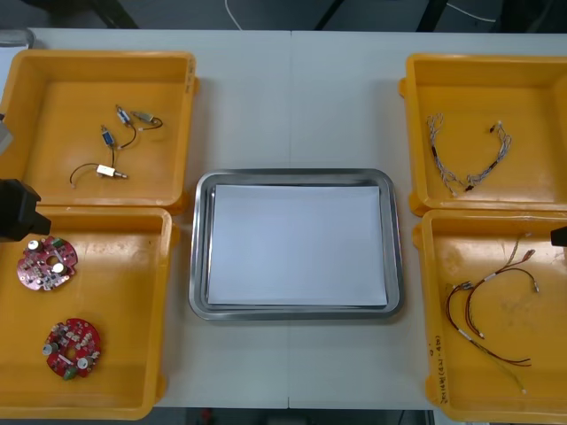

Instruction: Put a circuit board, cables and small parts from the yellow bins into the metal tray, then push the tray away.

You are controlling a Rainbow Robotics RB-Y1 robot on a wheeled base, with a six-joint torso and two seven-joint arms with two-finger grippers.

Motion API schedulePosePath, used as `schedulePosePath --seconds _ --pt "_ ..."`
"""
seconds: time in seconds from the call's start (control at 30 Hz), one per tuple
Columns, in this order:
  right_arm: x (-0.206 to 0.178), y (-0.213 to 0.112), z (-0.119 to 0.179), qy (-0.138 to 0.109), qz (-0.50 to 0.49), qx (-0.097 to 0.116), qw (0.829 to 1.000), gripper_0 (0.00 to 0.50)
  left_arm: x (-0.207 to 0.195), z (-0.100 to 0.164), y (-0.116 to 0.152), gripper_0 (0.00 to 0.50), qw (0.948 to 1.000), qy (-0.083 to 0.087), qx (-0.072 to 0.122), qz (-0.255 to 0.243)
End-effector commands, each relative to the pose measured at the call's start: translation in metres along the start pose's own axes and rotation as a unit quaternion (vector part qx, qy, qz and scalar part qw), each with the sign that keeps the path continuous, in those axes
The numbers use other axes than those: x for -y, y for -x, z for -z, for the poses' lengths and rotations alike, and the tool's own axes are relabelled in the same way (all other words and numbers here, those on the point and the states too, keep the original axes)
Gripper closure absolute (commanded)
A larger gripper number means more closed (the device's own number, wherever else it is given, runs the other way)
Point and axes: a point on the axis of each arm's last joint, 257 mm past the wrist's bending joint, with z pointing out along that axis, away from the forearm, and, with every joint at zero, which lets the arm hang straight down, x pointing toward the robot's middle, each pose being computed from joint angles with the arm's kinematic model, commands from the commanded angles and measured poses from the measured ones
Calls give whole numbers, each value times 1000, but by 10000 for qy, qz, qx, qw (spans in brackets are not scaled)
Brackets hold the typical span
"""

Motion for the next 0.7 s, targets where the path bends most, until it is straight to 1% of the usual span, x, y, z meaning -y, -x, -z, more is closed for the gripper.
schedulePosePath --seconds 0.03,0.7 --pt "4 -2 7 -156 423 -21 9990 0 -18 11 2 0 9989 260 81 -371" --pt "4 -2 7 -156 423 -21 9990 0 -18 11 2 0 9989 260 81 -371"
